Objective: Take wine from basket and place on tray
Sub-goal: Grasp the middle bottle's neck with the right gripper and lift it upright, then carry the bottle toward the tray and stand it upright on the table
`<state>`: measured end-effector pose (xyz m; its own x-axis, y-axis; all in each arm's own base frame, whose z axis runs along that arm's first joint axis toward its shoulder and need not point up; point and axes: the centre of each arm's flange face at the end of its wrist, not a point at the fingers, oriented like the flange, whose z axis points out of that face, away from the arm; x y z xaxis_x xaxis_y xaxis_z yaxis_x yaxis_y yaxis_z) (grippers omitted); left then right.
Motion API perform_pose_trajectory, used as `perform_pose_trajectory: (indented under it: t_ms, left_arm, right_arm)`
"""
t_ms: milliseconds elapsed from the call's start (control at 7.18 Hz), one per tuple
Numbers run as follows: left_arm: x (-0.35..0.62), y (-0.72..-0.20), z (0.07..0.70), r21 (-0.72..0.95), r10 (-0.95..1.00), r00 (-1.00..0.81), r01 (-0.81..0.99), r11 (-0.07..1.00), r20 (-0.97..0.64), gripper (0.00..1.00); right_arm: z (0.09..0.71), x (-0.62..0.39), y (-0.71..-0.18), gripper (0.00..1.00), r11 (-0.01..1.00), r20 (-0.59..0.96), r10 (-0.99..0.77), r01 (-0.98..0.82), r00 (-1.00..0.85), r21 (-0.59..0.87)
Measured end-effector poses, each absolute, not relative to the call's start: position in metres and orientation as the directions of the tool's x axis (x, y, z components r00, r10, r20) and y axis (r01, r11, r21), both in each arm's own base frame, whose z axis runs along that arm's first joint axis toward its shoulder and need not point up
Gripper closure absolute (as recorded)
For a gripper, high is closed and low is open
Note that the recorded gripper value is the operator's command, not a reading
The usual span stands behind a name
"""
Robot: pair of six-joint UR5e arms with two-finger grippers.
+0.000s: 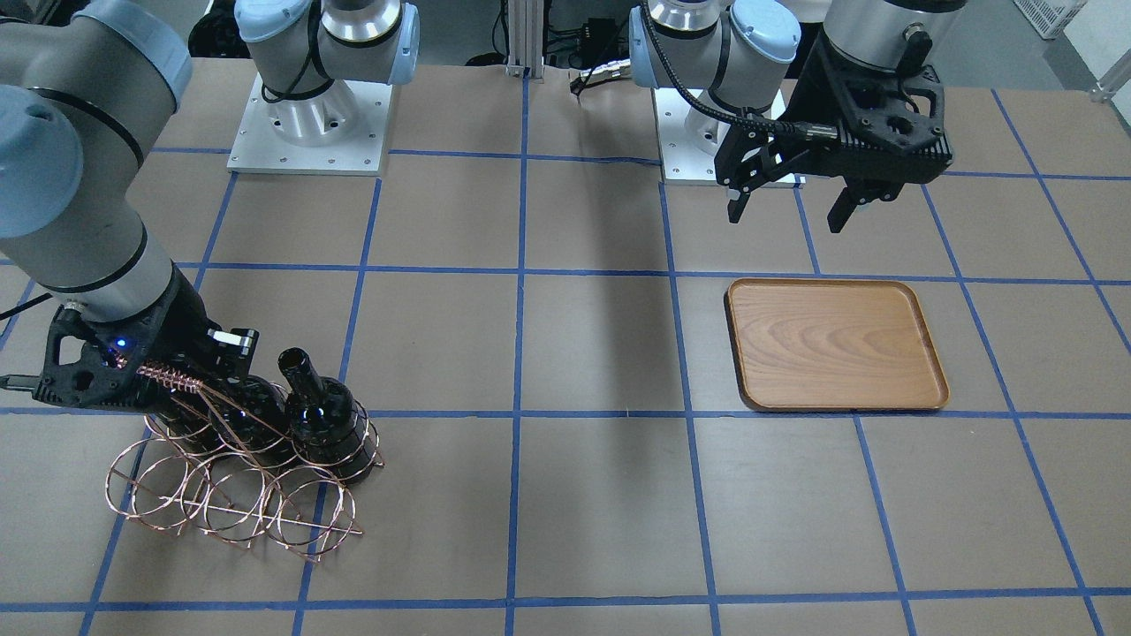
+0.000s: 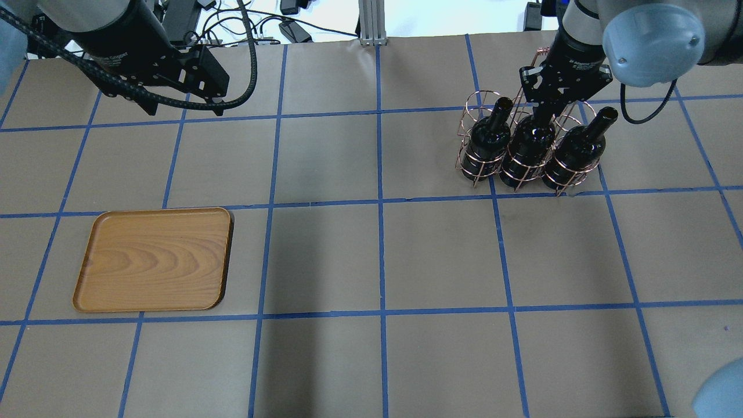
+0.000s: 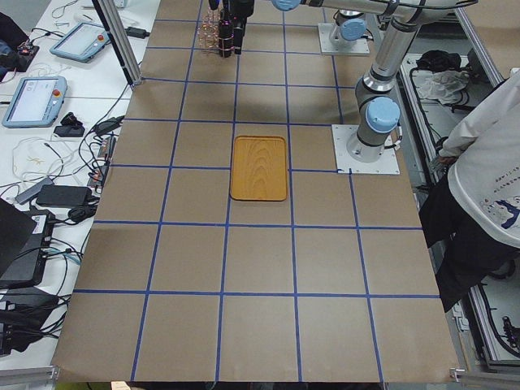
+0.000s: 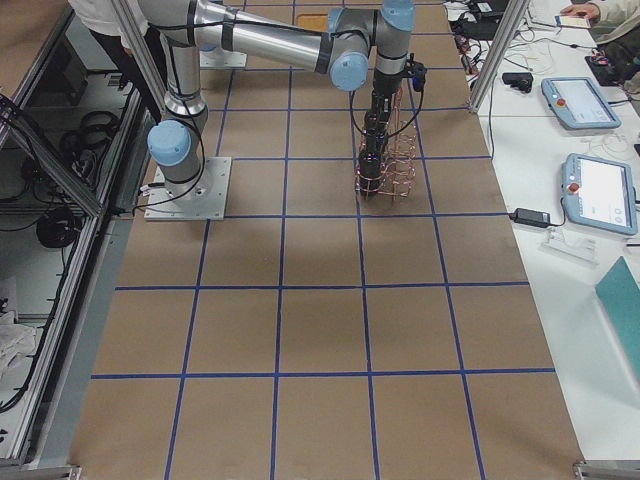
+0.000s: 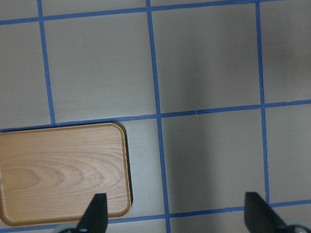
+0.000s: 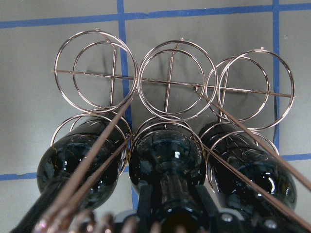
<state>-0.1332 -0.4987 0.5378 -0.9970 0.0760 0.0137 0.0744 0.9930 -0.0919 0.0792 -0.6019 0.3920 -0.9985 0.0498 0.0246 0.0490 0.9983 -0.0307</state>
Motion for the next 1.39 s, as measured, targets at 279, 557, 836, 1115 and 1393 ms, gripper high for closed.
perform_pose_trajectory:
  t_ms: [279, 557, 836, 1115, 1393]
  left_arm:
    - [-0.133, -0.499, 0.537, -0.092, 0.076, -0.997, 0.075, 0.993, 0.014, 0.0]
    - [-0.133, -0.499, 0.538, -0.092, 0.076, -0.997, 0.075, 0.993, 0.014, 0.0]
    - [-0.133, -0.499, 0.537, -0.091, 0.076, -0.997, 0.075, 0.993, 0.014, 0.0]
    - [-0.133, -0.499, 0.538, -0.091, 0.076, -0.997, 0.075, 0.993, 0.014, 0.0]
    - [-0.133, -0.499, 0.537, -0.091, 0.076, -0.997, 0.075, 0.993, 0.014, 0.0]
  right_arm:
    - [0.399, 0.079, -0.603, 0.89, 0.998, 0.027, 0.037, 0.036, -0.999, -0.047]
    - [0.45, 0.08, -0.607, 0.89, 0.995, 0.02, 0.036, 0.034, -0.999, -0.098]
    - [0.533, 0.086, -0.575, 0.9, 0.995, 0.017, 0.04, 0.038, -0.999, -0.098]
    - [0.591, 0.112, -0.511, 0.9, 0.996, 0.031, 0.048, 0.046, -0.998, -0.083]
    - [0.596, 0.186, -0.463, 0.9, 0.993, 0.02, 0.097, 0.095, -0.995, -0.063]
